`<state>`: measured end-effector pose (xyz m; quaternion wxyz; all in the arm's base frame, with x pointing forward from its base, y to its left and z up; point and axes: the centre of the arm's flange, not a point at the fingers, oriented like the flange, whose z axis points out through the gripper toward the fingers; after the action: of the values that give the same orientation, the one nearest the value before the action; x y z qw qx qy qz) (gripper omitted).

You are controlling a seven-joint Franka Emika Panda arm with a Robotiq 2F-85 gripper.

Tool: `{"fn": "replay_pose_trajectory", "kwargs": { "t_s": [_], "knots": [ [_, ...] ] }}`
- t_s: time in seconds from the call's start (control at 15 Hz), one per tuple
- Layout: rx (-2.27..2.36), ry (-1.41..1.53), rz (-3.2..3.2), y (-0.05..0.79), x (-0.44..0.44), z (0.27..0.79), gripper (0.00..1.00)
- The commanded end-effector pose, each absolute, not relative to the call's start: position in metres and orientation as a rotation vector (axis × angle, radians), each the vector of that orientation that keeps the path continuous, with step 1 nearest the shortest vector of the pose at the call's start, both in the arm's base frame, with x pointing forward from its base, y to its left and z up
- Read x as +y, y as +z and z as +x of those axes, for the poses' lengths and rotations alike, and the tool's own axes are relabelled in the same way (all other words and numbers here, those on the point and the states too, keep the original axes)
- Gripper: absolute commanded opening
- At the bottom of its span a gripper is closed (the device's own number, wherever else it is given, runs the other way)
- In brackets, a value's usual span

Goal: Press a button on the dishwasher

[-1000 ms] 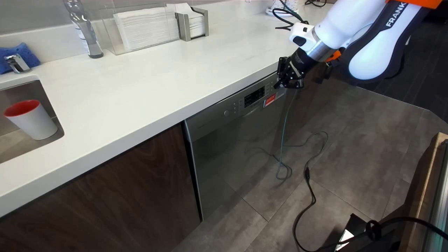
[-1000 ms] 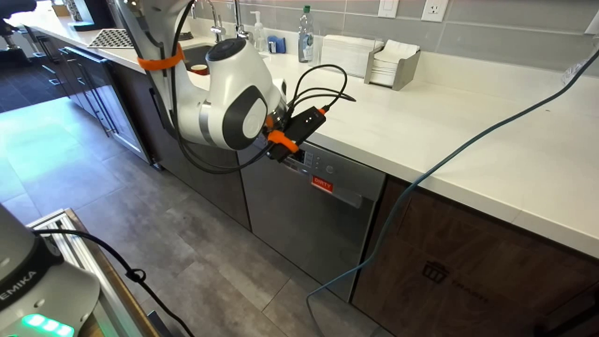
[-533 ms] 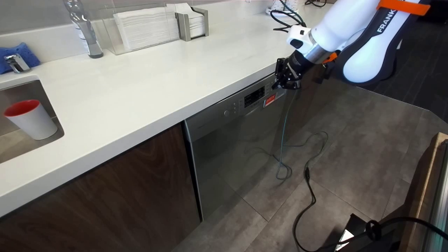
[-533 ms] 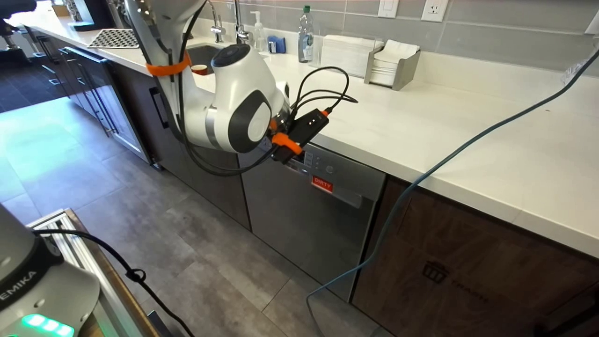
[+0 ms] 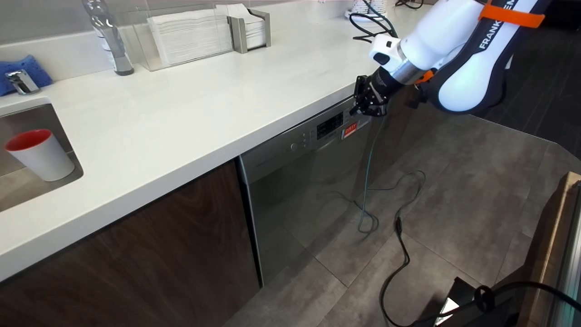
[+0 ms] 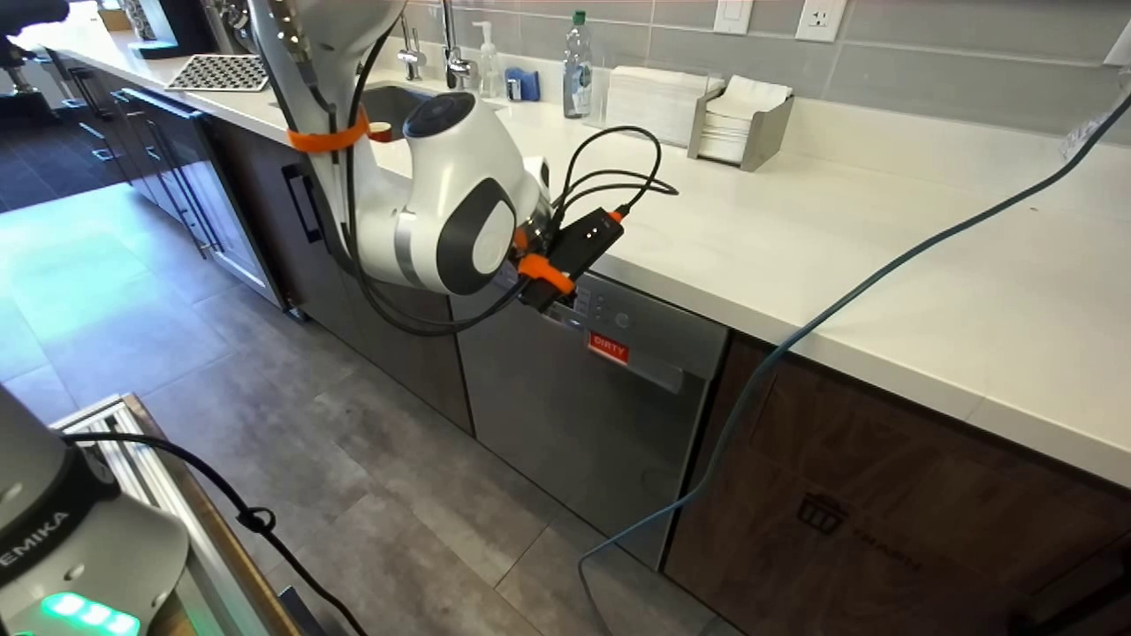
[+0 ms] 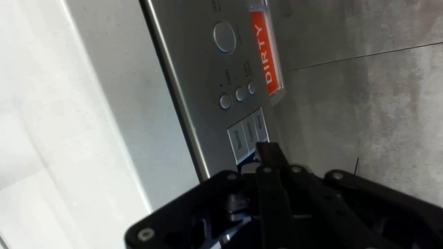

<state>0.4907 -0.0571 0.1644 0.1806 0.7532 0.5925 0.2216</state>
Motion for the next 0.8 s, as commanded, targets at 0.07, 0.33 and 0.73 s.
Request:
{"fn": "replay_pose_trajectory", "kwargs": {
  "t_s": [0.07, 0.33, 0.73],
  "knots": [
    [1.652, 0.642, 2.093, 0.1565, -0.0570, 0.4938, 0.00],
    [1.641, 0.655, 2.092, 0.1573, -0.0595, 0.4930, 0.00],
    [1.636, 0.662, 2.094, 0.1572, -0.0605, 0.4931, 0.00]
  ]
}}
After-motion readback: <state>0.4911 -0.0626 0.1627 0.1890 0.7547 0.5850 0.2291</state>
